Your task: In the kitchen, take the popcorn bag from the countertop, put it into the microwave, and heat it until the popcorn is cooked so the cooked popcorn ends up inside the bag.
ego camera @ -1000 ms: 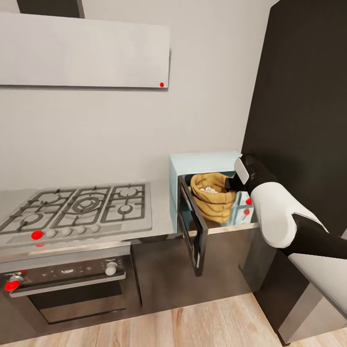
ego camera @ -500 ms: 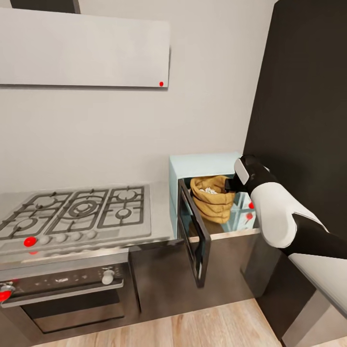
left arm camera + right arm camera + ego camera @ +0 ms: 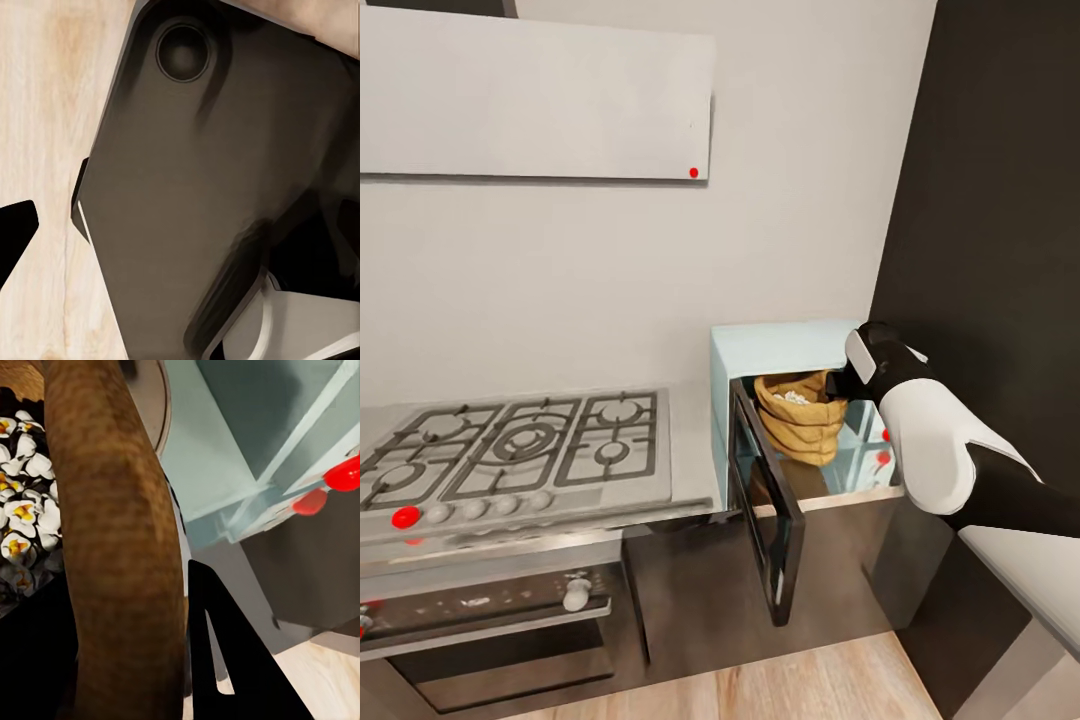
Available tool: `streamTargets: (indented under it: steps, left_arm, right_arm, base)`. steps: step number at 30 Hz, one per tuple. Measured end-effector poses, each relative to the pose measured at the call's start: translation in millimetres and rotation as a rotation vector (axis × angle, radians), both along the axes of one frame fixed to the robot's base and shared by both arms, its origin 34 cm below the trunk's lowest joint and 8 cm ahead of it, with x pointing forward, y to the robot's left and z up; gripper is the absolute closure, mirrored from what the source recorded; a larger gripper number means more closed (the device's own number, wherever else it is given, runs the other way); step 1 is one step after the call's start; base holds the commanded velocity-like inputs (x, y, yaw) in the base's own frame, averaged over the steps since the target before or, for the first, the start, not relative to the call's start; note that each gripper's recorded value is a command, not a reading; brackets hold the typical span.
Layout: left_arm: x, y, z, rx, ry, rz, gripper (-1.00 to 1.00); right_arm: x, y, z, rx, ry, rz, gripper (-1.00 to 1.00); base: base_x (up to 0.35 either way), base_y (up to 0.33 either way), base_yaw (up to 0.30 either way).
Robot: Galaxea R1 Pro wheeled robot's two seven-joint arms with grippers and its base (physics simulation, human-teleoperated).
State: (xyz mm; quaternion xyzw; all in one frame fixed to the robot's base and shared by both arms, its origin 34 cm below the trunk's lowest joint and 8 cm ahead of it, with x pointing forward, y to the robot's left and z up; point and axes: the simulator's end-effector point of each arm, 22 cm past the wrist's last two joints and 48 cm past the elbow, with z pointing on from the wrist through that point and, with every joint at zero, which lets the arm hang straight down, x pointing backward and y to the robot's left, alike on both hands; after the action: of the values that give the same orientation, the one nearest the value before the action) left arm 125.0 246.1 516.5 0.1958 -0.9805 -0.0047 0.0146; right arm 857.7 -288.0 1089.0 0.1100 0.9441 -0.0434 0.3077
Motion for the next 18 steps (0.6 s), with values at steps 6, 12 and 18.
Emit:
streamTargets:
  steps: [6, 12, 18]
  left_arm:
    - [0.0, 0.0, 0.0, 0.0, 0.0, 0.0, -1.0]
    - [0.0, 0.0, 0.0, 0.0, 0.0, 0.0, -1.0]
    - [0.2, 0.5, -0.1, 0.0, -0.001, 0.001, -1.0]
  right_arm:
    - [-0.5, 0.0, -1.7, 0.001, 0.004, 0.001, 1.0]
    - [-0.8, 0.0, -2.4, 0.001, 0.006, 0.002, 1.0]
    - [0.5, 0.5, -0.5, 0.0, -0.002, 0.006, 1.0]
  base:
    - [0.11, 0.0, 0.0]
    - [0.109, 0.0, 0.0]
    - [0.047, 0.0, 0.0]
